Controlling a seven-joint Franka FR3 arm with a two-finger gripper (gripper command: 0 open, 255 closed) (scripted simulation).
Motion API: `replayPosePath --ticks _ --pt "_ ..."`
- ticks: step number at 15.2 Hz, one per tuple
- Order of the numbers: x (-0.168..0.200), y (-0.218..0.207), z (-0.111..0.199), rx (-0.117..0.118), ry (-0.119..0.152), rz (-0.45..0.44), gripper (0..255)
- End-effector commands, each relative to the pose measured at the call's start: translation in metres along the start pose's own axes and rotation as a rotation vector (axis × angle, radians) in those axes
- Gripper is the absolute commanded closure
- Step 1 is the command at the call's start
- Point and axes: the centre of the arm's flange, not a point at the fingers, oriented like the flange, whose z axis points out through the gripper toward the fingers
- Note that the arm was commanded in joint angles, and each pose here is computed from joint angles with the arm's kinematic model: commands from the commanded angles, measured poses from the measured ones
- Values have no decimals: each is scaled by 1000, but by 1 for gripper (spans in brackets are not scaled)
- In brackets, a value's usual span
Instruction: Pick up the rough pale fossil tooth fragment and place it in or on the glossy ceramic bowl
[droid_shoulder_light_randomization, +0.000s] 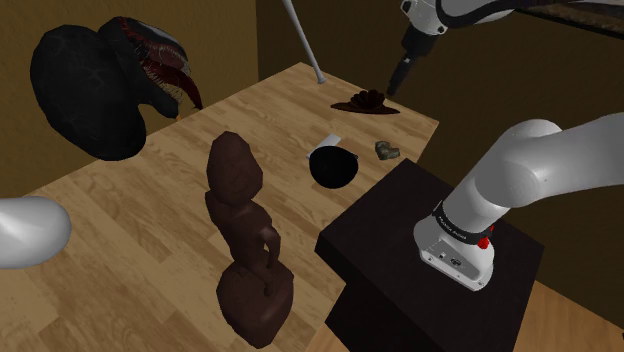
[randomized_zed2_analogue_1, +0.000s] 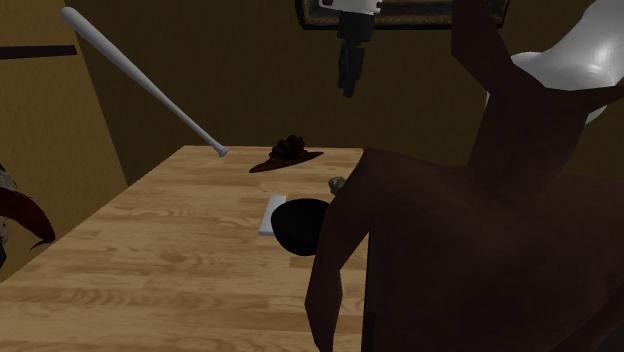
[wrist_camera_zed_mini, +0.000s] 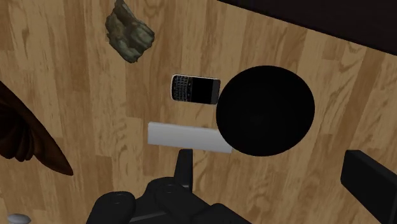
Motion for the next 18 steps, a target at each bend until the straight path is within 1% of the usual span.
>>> replayPosePath --ticks 1,18 --pt "-4 12 24 -2 -13 -32 0" --pt "-46 126 206 -16 -125 -276 0"
